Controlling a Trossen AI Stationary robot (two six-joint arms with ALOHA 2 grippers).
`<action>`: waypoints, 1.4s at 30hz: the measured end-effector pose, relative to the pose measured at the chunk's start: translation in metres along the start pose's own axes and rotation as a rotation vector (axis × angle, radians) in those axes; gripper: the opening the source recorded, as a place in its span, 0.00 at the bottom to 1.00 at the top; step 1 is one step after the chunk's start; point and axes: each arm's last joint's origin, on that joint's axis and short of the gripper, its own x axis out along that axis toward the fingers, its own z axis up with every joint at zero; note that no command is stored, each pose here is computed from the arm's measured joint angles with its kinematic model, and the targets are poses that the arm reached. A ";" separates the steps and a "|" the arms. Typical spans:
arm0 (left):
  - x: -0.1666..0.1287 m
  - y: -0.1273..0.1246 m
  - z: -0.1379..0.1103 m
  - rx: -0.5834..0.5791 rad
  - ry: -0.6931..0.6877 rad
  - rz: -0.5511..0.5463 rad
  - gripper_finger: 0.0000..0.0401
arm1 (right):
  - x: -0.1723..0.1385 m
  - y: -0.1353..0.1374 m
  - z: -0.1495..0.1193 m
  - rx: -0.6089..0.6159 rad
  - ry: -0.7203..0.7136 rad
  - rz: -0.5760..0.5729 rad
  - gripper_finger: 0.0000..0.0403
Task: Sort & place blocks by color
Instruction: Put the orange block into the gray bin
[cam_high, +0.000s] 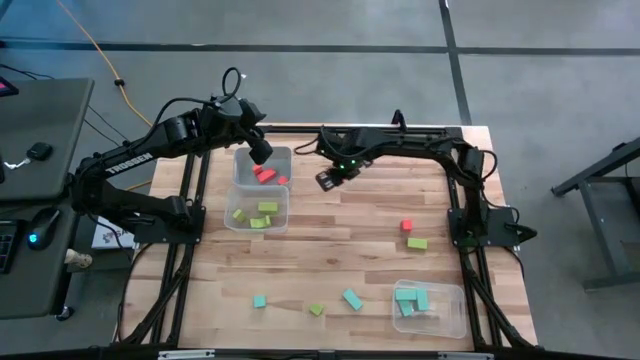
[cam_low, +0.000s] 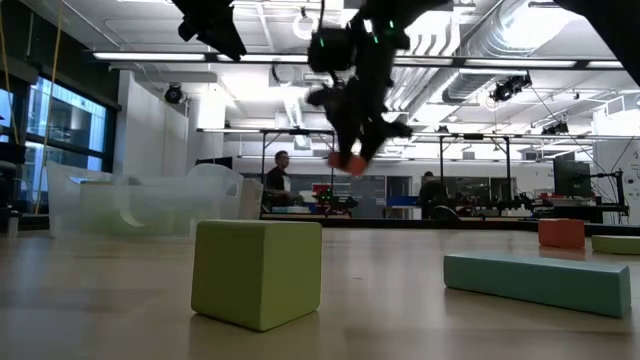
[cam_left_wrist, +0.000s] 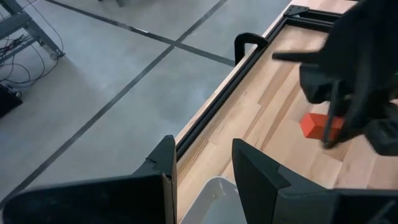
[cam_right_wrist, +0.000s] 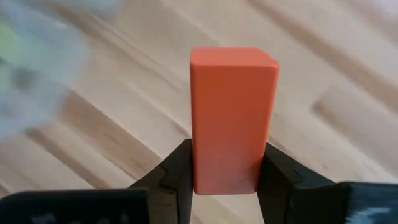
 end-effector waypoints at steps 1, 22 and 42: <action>0.000 0.000 0.000 0.000 0.000 0.000 0.21 | -0.007 0.006 0.002 -0.008 -0.033 0.007 0.27; -0.001 -0.008 0.003 -0.385 0.018 -0.293 0.21 | -0.122 0.046 0.029 -0.503 -0.456 0.064 0.27; -0.002 -0.008 0.013 -0.541 -0.051 -0.380 0.38 | -0.127 0.046 0.026 -0.688 -0.413 0.114 0.27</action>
